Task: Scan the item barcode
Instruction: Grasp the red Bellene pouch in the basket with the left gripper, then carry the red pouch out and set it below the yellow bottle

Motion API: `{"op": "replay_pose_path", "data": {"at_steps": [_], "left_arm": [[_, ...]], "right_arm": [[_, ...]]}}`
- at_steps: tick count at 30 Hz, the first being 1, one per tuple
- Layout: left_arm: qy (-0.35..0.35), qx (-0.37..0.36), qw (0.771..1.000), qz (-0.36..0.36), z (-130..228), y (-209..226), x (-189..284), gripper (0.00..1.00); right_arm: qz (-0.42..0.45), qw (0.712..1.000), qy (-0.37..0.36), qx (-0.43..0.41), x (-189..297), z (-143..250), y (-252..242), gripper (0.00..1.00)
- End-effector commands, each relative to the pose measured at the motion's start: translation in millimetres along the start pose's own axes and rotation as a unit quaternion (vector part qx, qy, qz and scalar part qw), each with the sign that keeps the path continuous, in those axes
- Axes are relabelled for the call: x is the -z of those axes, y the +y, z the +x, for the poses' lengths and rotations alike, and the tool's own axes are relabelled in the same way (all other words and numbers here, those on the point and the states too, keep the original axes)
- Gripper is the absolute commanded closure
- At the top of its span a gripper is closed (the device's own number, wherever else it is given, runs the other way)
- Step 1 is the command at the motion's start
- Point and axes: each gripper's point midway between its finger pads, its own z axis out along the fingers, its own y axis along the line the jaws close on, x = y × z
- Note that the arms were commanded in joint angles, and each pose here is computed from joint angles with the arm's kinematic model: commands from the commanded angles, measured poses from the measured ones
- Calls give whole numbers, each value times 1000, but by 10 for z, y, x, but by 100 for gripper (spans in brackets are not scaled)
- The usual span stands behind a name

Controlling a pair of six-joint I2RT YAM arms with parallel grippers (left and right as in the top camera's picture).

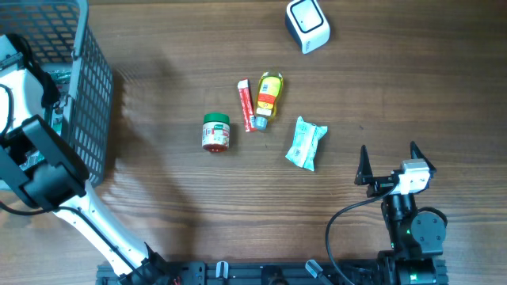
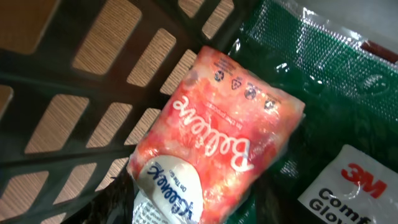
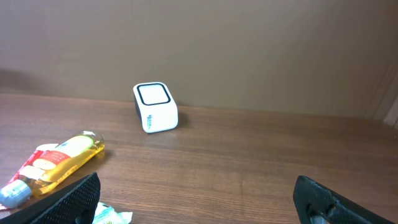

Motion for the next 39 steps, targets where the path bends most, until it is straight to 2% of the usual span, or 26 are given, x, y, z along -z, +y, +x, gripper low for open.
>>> {"op": "replay_pose_path", "data": {"at_steps": [1,5,11,15,18,23,28,31,34,39], "left_arm": [[9,3,1000,6,77,30,-153,55],[13,8,1000,24,103,9,-202,63],[15,9,1000,26,112,-23,-191,96],[7,20,999,30,60,-122,-82,96],[-21,16,999,38,-98,-249,180,96],[-96,38,994,42,-461,-256,914,96],[-174,75,980,59,-705,-29,1836,96],[-209,81,971,83,-689,107,2421,96],[-248,125,953,122,-608,295,3063,96],[-286,168,930,157,-372,533,3758,96]], "right_arm": [[12,1000,-4,9,2,-17,-42,0],[12,1000,-4,9,2,-17,-42,0],[12,1000,-4,9,2,-17,-42,0],[12,1000,-4,9,2,-17,-42,0],[12,1000,-4,9,2,-17,-42,0],[12,1000,-4,9,2,-17,-42,0],[12,1000,-4,9,2,-17,-42,1],[12,1000,-4,9,2,-17,-42,0],[12,1000,-4,9,2,-17,-42,0],[12,1000,-4,9,2,-17,-42,0]]}}
